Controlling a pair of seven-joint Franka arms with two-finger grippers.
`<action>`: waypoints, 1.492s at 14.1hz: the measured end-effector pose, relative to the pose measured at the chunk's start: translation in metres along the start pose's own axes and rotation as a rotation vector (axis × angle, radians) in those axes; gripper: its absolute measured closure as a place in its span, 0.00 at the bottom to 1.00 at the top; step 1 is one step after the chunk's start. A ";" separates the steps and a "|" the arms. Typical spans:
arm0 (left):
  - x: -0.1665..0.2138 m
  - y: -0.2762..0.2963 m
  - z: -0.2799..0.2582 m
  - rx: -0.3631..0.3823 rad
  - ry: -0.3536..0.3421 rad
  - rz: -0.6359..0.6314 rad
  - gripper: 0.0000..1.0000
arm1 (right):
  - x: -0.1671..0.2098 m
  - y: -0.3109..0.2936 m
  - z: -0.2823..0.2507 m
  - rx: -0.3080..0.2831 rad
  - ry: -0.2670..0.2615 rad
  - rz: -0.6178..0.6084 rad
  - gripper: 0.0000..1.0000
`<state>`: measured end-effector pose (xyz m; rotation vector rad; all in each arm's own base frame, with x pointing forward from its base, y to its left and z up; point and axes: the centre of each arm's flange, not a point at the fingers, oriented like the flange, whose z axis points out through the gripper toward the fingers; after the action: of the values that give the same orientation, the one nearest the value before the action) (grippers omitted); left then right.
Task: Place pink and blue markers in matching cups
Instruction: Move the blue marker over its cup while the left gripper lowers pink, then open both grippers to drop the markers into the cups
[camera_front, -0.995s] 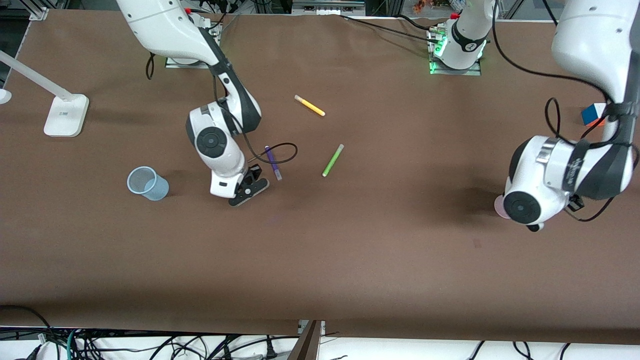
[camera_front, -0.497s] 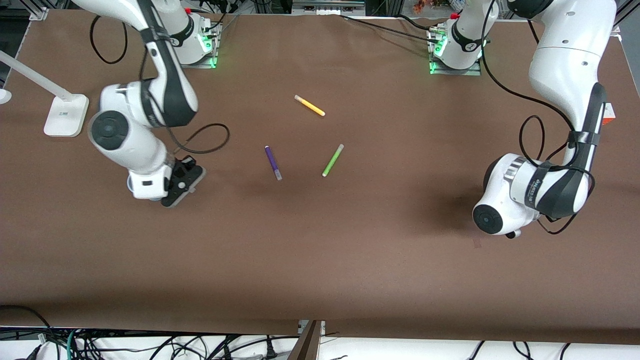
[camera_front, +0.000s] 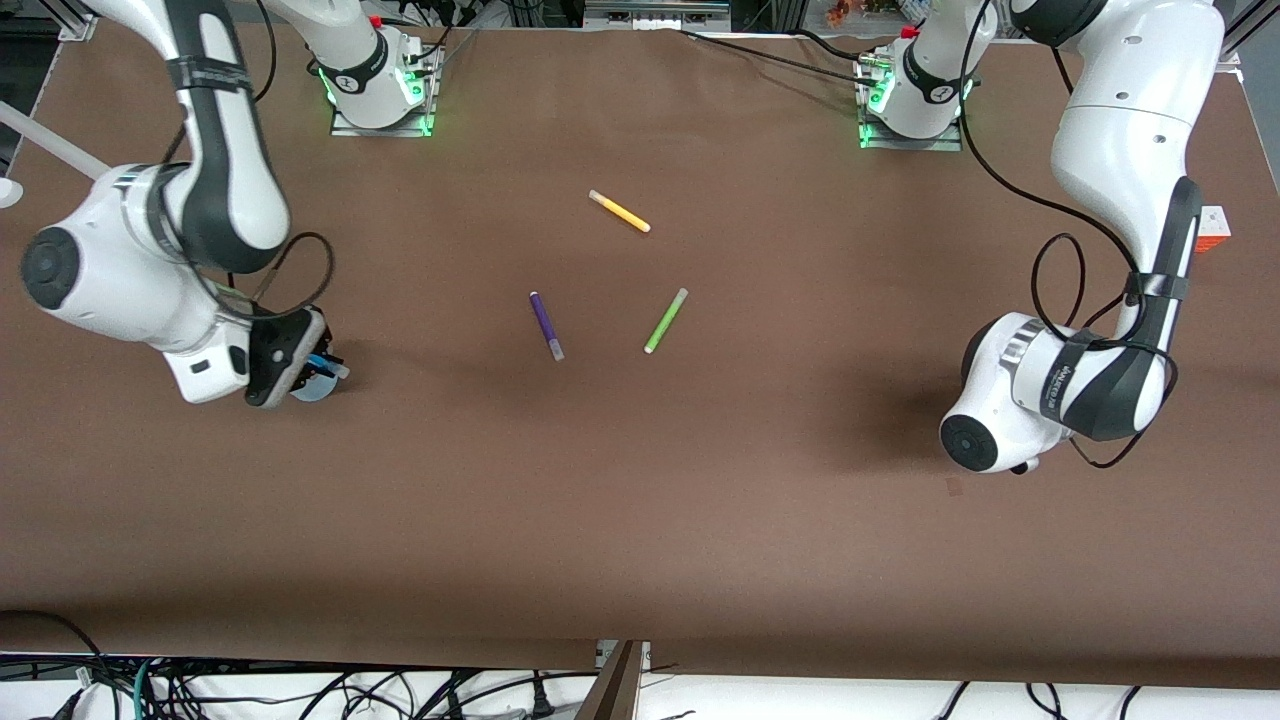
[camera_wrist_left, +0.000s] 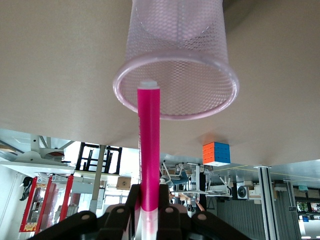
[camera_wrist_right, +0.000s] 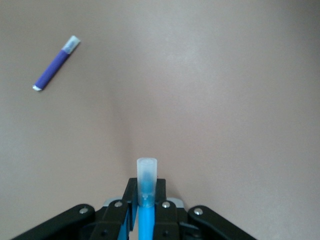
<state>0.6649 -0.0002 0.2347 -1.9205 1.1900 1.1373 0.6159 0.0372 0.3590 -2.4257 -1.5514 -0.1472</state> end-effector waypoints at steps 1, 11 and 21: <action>0.007 0.003 0.001 0.003 -0.008 0.004 0.82 | -0.014 0.005 -0.002 0.024 0.036 -0.021 0.83; -0.016 0.013 -0.071 0.020 0.020 -0.063 0.00 | -0.106 0.033 0.021 0.168 0.350 -0.159 0.83; -0.233 0.039 -0.211 -0.424 0.718 -0.567 0.00 | -0.137 0.045 0.037 0.206 0.493 -0.202 0.83</action>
<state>0.6502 -0.0987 0.5352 -2.8870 0.6369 0.4061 0.5960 -0.0910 0.2858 -1.8852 -1.4857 -0.5481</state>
